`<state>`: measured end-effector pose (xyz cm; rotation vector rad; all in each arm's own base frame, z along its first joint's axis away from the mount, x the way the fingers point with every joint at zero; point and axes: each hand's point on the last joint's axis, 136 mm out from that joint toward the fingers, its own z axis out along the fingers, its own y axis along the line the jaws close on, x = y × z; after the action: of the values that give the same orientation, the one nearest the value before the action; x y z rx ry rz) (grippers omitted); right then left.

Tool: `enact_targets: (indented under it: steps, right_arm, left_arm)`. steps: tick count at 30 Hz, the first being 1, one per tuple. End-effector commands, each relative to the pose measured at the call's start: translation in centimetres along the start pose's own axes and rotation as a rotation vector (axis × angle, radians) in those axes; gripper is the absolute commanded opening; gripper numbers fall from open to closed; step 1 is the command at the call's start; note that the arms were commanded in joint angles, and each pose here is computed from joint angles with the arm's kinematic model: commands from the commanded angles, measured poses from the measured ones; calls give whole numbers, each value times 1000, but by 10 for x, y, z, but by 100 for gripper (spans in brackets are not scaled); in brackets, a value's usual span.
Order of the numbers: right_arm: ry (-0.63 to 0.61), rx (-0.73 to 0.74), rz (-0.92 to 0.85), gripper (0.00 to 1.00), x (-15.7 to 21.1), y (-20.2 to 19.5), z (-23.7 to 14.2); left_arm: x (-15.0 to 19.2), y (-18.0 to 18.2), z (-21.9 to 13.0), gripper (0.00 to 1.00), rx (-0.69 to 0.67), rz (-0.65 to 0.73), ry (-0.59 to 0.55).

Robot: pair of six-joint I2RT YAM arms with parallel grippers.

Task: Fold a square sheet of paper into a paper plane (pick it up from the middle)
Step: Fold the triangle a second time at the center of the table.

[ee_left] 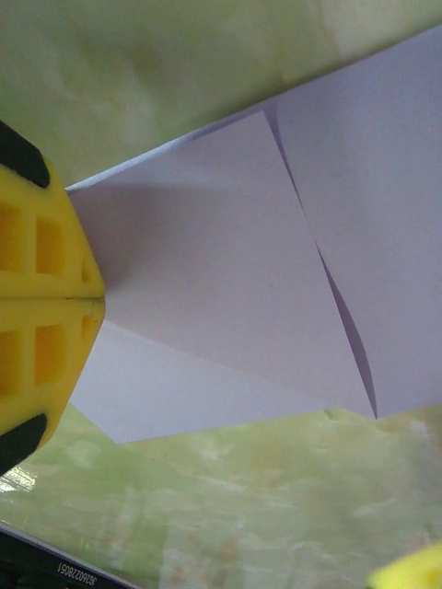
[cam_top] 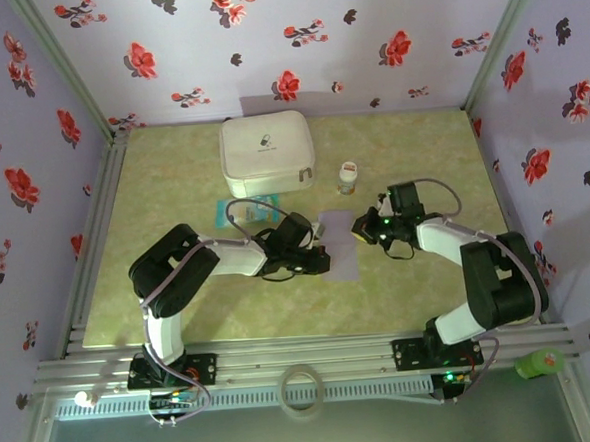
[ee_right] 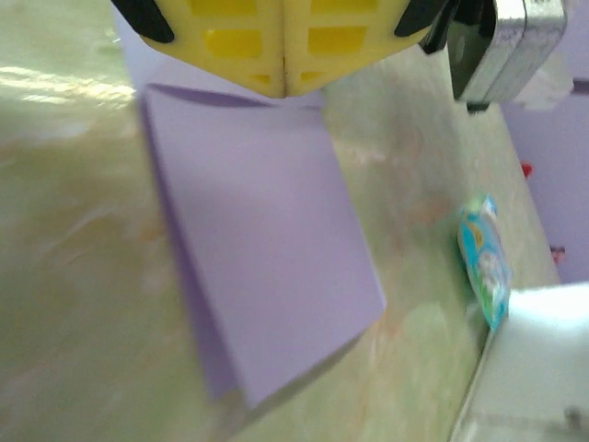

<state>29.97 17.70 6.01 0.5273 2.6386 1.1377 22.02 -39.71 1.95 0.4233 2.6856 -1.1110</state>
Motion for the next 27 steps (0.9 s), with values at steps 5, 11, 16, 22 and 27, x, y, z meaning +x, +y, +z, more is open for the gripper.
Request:
enact_targets:
  steps: [5,11,16,22,27]
  right_arm:
    - [88,35,14,0,19,-15,20]
    - [110,125,45,0,25,-41,26]
    - [102,208,41,0,29,-65,24]
    - [117,208,58,0,32,-77,26]
    - [111,200,56,0,29,-74,24]
  left_arm:
    - [30,23,5,0,-93,-52,74]
    - [25,20,5,0,-92,-49,61]
    - [23,17,3,0,-83,-44,51]
    - [-5,-17,-12,0,-21,21,-12]
    - [-18,-40,-12,0,24,47,-1]
